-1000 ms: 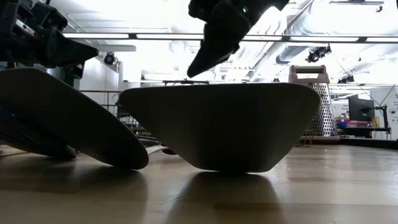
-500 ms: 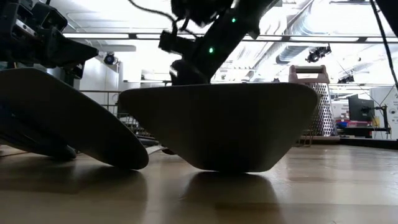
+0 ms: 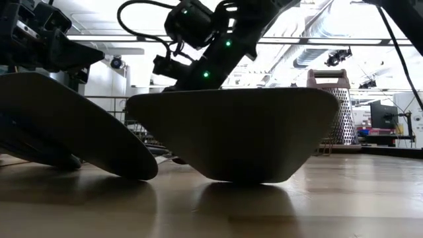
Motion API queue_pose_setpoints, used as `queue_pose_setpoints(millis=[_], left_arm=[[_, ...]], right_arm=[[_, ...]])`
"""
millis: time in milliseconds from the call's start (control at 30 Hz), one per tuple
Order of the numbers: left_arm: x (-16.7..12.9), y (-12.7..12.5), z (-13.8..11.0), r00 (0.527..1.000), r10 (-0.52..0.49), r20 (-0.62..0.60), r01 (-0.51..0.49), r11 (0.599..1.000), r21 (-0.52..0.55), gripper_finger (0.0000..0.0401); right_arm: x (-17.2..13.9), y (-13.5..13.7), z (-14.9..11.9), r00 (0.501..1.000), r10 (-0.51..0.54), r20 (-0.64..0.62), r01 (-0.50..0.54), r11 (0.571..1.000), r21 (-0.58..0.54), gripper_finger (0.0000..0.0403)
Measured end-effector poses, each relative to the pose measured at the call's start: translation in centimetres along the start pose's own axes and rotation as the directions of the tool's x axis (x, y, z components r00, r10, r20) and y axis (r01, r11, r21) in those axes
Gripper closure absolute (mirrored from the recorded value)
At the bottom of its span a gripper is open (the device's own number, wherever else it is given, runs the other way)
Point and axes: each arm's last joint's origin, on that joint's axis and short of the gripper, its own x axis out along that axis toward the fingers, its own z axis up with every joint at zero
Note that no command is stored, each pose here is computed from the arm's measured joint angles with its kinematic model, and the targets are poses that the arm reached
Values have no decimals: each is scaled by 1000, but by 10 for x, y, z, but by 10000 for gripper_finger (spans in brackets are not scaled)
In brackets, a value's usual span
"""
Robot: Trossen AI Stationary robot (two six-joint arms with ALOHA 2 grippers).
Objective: Pick & Place Kitchen Items
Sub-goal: Put the black knife into the right wire basket
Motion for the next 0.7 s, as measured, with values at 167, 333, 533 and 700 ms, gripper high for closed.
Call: queue_pose_setpoints(millis=[167,333,533,700], left_arm=[[0,0,0,1000,0,-1,0,1000,0,398],[0,0,0,1000,0,0,0,1000,0,398],[0,0,0,1000,0,0,0,1000,0,398],[0,0,0,1000,0,0,0,1000,0,398]], right_arm=[[5,-1,-2,1000,-6,1,6,1000,-2,186],[11,-1,-5,999,-34,-7,34,999,-13,186],[13,-2,-6,997,-79,-8,79,997,-10,186],[15,-2,-8,997,-81,-12,81,996,-27,186]])
